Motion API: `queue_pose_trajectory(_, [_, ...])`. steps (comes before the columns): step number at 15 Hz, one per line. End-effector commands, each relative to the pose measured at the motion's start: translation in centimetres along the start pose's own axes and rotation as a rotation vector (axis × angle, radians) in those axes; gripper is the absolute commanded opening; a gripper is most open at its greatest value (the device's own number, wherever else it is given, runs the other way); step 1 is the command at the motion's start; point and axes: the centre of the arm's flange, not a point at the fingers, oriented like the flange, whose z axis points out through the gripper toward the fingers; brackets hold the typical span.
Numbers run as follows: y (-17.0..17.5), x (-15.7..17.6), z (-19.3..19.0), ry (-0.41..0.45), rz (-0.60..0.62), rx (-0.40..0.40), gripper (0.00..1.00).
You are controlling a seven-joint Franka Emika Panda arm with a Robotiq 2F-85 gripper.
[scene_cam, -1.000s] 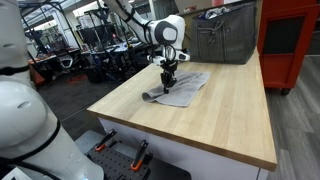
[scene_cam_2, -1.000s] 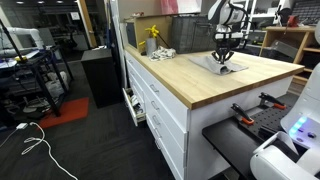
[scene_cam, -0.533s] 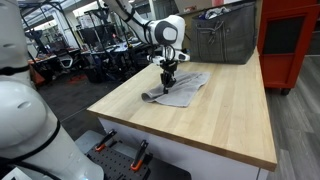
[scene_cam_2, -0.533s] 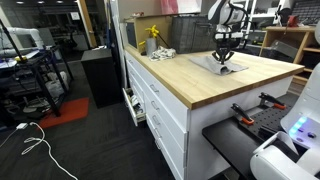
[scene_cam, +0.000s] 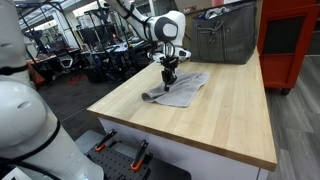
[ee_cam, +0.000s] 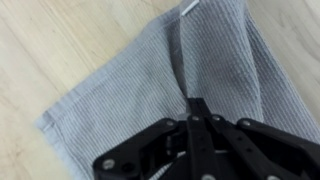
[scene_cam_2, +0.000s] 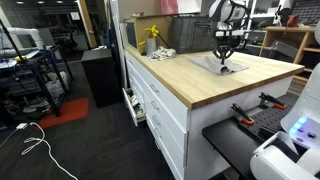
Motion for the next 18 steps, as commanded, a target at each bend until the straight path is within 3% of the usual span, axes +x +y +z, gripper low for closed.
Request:
queue_pose_trajectory(1, [0.1, -0.9, -1.5, -0.016, -0.009, 0.011, 0.00])
queue_pose_trajectory(3, [0.0, -1.0, -1.6, -0.010, -0.004, 0.001, 0.00])
queue_pose_trajectory(4, [0.0, -1.0, -1.5, -0.007, 0.000, -0.003, 0.21])
queue_pose_trajectory(13, [0.3, -1.3, -0.6, -0.024, 0.010, -0.029, 0.86])
queue_pose_trajectory(14, [0.1, -1.3, -0.4, -0.031, 0.007, -0.030, 0.86])
queue_pose_trajectory(15, [0.0, -1.3, -0.2, -0.038, 0.001, -0.032, 0.77])
queue_pose_trajectory(16, [-0.2, -1.3, 0.1, -0.047, -0.003, -0.035, 0.55])
queue_pose_trajectory(17, [-0.3, -1.4, 0.2, -0.057, -0.008, -0.037, 0.55])
queue_pose_trajectory(18, [-0.4, -1.5, 0.4, -0.064, -0.011, -0.039, 0.48])
